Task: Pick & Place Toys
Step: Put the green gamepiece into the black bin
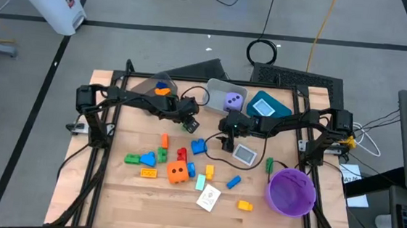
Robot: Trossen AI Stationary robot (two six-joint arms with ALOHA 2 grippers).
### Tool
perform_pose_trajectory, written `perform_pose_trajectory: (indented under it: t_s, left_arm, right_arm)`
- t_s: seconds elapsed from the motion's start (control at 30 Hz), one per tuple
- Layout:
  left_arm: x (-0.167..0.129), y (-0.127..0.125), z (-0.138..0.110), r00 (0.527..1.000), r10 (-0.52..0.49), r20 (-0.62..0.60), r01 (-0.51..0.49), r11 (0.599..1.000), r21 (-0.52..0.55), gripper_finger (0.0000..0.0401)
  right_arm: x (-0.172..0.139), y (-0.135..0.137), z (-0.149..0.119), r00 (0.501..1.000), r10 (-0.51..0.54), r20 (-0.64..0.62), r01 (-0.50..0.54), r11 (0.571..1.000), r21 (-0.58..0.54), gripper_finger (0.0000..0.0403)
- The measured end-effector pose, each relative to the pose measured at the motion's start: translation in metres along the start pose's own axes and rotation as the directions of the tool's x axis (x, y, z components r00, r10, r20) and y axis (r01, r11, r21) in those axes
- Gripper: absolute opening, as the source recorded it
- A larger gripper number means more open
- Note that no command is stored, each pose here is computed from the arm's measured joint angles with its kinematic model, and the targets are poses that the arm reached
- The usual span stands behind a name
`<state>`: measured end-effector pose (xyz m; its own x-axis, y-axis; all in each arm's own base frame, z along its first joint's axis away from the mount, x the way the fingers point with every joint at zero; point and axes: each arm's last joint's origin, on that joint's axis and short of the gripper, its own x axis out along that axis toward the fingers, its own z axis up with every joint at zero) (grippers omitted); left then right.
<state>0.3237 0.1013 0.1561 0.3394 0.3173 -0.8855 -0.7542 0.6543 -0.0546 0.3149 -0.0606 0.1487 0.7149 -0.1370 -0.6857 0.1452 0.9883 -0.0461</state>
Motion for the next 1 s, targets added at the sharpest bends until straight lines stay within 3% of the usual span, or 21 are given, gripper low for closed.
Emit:
perform_pose_trajectory:
  t_s: [0.27, 0.6, 0.83, 1.0]
  left_arm:
    - [0.016, -0.004, -0.009, 0.997, -0.018, -0.081, 0.018, 1.0, -0.003, 0.0239]
    - [0.018, -0.004, -0.01, 0.995, -0.028, -0.096, 0.031, 0.999, 0.036, 0.0239]
    - [0.016, 0.001, 0.002, 0.997, -0.011, -0.079, 0.029, 0.97, 0.242, 0.0239]
    - [0.009, 0.005, 0.012, 0.985, -0.055, -0.166, 0.11, 0.932, 0.346, 0.0239]
  right_arm:
    - [0.0, 0.0, 0.0, 1.0, 0.0, 0.0, 0.0, 1.0, 0.004, 0.0254]
    - [0.0, 0.0, 0.0, 1.0, 0.0, 0.001, 0.0, 1.0, 0.004, 0.0254]
    - [0.0, 0.0, 0.0, 1.0, 0.0, 0.001, 0.0, 1.0, 0.002, 0.0254]
    - [0.0, 0.0, 0.0, 1.0, 0.0, 0.0, 0.0, 1.0, 0.024, 0.0254]
